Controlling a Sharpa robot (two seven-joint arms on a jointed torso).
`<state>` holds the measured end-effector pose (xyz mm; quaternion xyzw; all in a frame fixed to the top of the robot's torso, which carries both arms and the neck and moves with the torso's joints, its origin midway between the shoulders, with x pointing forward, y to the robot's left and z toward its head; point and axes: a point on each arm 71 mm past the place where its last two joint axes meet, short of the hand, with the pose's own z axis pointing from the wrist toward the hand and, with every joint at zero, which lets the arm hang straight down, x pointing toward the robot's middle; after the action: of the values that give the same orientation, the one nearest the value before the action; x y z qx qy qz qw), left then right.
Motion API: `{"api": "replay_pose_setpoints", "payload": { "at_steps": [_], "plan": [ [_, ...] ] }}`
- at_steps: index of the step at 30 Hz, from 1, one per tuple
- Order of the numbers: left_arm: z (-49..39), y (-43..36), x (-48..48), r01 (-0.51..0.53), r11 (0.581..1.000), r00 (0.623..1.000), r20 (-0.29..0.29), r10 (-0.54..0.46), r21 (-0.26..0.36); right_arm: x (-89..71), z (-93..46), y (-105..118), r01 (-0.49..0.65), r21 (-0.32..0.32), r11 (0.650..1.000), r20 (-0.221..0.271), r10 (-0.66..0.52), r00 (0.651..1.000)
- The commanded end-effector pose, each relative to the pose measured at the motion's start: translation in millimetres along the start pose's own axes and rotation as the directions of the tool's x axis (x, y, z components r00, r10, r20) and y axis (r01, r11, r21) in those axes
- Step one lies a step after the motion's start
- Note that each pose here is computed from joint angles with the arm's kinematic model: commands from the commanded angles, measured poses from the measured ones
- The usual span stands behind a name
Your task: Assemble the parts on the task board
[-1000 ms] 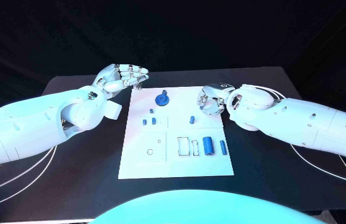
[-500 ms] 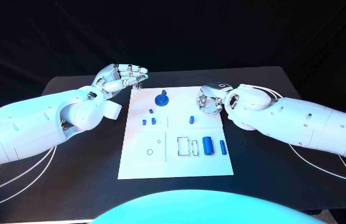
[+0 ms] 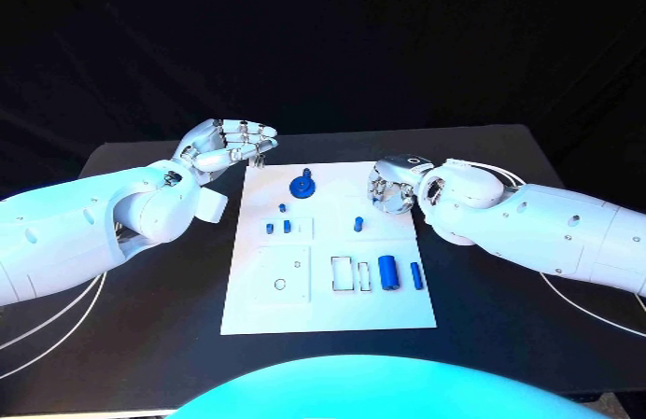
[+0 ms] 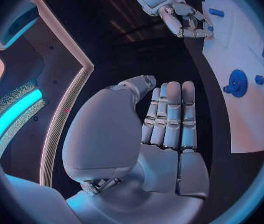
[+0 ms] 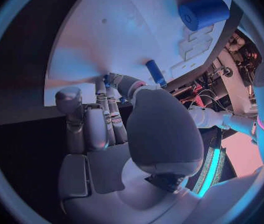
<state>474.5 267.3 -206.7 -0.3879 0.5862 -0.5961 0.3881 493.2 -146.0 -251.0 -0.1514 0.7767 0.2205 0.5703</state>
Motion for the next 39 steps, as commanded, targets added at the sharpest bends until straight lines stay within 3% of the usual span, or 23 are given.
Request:
{"api": "replay_pose_setpoints", "payload": {
  "at_steps": [1,13,22,39],
  "plan": [
    [0.5,-1.4,1.7,-0.001,1.0,1.0,-0.016,0.001,0.007,25.7,-3.0,-1,0.035,0.029,0.999,-0.11,-0.032,0.993],
    [1.0,-1.3,2.9,-0.012,1.0,1.0,-0.02,0.012,0.005,24.1,-2.5,4,0.095,0.043,0.995,-0.069,-0.092,0.993],
    [1.2,-1.3,3.0,-0.019,1.0,1.0,-0.02,0.019,0.005,13.2,-8.2,8,0.072,0.04,0.997,0.062,-0.074,0.995],
    [1.1,-0.8,1.1,-0.025,1.0,1.0,-0.016,0.025,0.003,-15.9,-20.3,11,-0.008,0.007,1.0,0.198,0.006,0.98]
  ]
}}
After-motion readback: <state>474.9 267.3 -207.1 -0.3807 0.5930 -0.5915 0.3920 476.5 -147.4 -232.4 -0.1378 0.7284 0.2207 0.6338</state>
